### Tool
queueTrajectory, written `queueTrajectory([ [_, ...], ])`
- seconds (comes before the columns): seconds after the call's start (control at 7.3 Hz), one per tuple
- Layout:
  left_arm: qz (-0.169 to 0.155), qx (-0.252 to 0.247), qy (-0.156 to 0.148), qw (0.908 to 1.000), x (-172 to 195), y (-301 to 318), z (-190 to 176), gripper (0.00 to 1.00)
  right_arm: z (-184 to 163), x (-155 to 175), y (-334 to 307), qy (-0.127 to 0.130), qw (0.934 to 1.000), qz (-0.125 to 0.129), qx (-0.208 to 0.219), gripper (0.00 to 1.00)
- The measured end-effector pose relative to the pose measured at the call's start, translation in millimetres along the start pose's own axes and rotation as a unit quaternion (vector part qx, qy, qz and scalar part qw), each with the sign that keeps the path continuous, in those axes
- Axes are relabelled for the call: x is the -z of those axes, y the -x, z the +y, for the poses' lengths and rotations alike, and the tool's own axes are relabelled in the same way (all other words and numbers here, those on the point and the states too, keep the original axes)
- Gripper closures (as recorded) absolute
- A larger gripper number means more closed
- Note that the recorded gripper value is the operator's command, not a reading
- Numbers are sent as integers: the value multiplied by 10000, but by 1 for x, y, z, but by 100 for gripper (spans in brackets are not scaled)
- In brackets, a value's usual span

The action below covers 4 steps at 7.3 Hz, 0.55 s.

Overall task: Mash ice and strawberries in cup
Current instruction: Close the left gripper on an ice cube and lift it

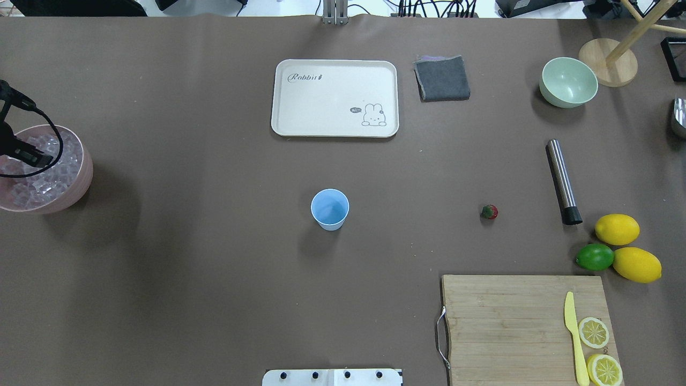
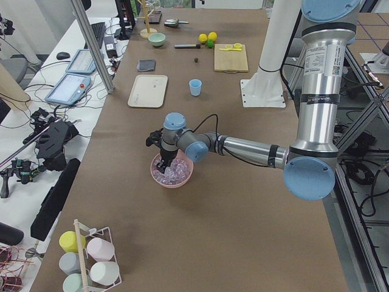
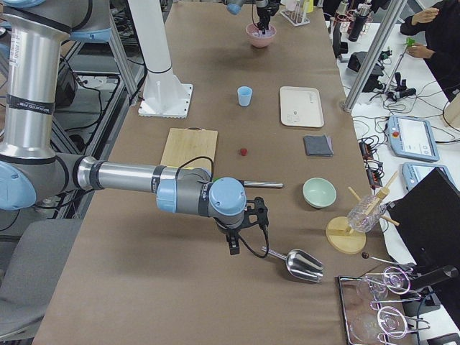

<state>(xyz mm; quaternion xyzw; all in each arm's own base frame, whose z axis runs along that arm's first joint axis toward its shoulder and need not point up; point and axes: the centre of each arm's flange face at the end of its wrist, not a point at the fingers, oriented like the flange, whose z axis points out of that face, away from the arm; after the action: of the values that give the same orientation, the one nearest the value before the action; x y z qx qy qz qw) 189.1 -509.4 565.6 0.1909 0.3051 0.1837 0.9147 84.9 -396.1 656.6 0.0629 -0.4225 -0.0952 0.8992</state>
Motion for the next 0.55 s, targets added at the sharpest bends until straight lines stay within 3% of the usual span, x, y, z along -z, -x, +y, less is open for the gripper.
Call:
queueTrajectory([
  [0.55, 29, 11, -39, 10000, 8, -2, 1, 100, 5, -1, 2, -17, 10000, -86, -10, 0],
])
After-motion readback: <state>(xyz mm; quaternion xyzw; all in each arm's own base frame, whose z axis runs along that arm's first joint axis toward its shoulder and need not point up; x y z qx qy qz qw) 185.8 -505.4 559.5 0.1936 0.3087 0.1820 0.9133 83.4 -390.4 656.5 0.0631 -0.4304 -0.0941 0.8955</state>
